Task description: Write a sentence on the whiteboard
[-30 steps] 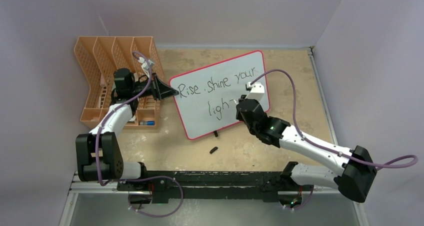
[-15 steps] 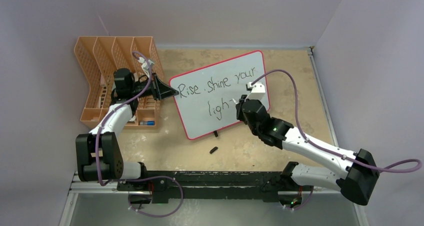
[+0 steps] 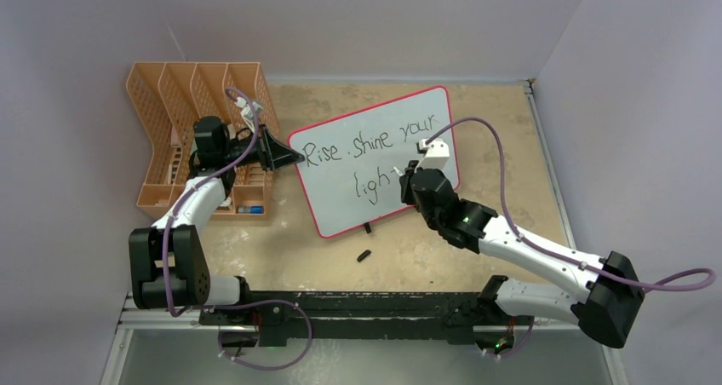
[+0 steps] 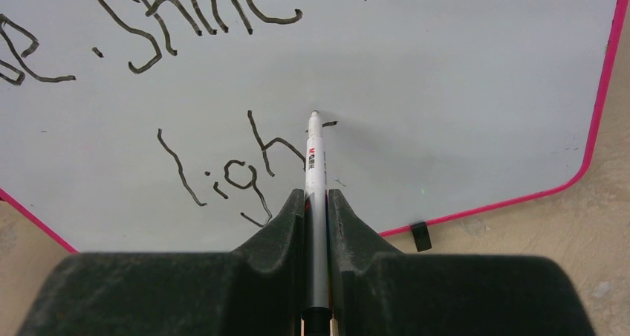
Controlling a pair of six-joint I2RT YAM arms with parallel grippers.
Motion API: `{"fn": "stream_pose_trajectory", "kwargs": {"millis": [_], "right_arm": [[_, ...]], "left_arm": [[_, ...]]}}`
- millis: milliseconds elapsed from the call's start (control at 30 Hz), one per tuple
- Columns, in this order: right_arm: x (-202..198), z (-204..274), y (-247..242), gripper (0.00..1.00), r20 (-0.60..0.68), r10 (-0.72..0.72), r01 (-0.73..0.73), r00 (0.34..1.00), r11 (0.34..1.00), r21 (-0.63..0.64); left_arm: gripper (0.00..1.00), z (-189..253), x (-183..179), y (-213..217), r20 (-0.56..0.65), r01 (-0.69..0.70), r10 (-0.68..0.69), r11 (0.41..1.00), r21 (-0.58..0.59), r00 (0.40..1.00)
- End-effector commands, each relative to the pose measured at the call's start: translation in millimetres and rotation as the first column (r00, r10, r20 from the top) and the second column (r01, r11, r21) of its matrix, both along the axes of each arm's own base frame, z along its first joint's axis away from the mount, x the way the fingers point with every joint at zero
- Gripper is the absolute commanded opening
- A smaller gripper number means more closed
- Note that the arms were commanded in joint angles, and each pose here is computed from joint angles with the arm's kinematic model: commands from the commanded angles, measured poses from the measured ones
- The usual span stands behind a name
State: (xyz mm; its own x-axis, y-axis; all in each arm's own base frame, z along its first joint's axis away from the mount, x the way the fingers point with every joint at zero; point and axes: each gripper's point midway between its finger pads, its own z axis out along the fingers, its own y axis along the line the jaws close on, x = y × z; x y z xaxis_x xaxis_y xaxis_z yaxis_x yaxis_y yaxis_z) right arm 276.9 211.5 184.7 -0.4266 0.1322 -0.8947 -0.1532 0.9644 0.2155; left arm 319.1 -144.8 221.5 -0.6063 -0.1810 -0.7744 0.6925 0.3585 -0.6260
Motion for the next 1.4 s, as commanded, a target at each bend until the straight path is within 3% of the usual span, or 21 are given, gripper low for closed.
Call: {"fn": "stream_pose_trajectory", "kwargs": {"millis": [0, 1367], "right_arm": [[7, 11, 5, 0.0, 0.034, 0.003, -0.004, 0.999, 1.0, 0.02], [-13, -28, -3, 0.0, -0.111, 0.002, -0.003, 0.994, 1.0, -0.013]], "left_arm": [[0.0, 7, 11, 6, 0.041, -0.044, 0.043, 0.999, 0.016, 0.998], [0.0, 6, 11, 6, 0.038, -0.041, 0.04, 0.999, 0.014, 0.998]]}}
